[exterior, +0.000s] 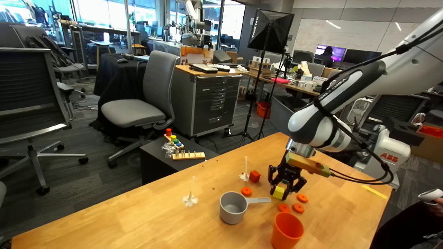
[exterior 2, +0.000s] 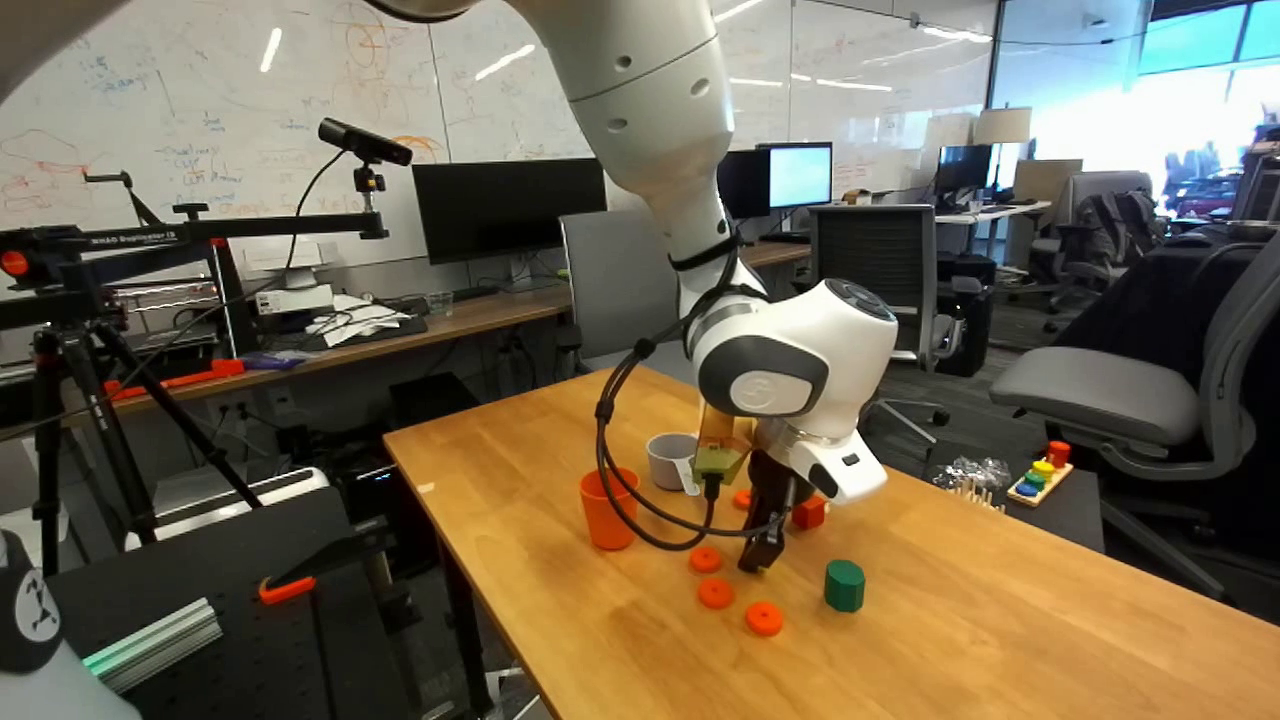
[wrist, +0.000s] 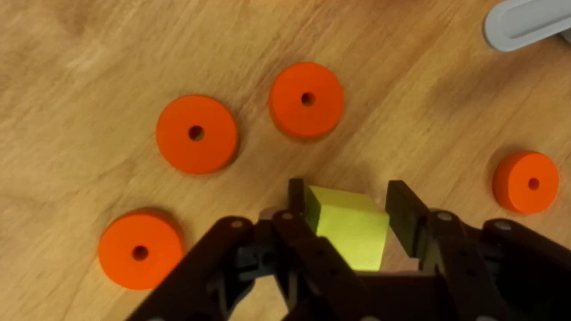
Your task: Put the blocks in the grey cup
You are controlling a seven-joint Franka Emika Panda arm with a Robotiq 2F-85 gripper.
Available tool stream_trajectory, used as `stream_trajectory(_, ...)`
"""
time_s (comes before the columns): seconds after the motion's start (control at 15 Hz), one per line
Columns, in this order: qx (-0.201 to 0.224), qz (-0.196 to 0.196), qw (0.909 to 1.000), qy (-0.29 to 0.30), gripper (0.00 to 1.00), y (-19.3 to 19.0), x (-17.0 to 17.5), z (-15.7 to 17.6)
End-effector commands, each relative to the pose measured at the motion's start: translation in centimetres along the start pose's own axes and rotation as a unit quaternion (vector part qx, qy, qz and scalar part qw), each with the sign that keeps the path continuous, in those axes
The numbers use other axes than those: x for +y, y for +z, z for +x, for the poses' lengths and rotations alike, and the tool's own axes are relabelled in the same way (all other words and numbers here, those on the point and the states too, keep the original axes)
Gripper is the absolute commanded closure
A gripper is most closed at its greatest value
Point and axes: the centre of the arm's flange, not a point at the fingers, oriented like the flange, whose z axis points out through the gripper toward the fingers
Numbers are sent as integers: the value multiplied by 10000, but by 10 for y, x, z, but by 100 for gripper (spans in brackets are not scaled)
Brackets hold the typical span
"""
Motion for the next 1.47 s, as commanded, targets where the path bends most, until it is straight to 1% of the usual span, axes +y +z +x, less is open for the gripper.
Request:
stream_trajectory(0.0, -14, -136, 9999, -69, 80, 1, -7, 10)
stream_trajectory(0.07, -10, -144, 9998, -99, 84, 0, -7, 10)
stream_trajectory(0.4, 75, -104, 9997, -201, 84, -15, -13, 4)
stream_trajectory(0.6, 193, -37, 9994, -282, 84, -35, -21, 0)
stream_trajectory(1.07, 594, 93, 9958, -697, 84, -94, -53, 5)
stream_trajectory(1.4, 709, 149, 9918, -1048, 84, -113, -82, 14)
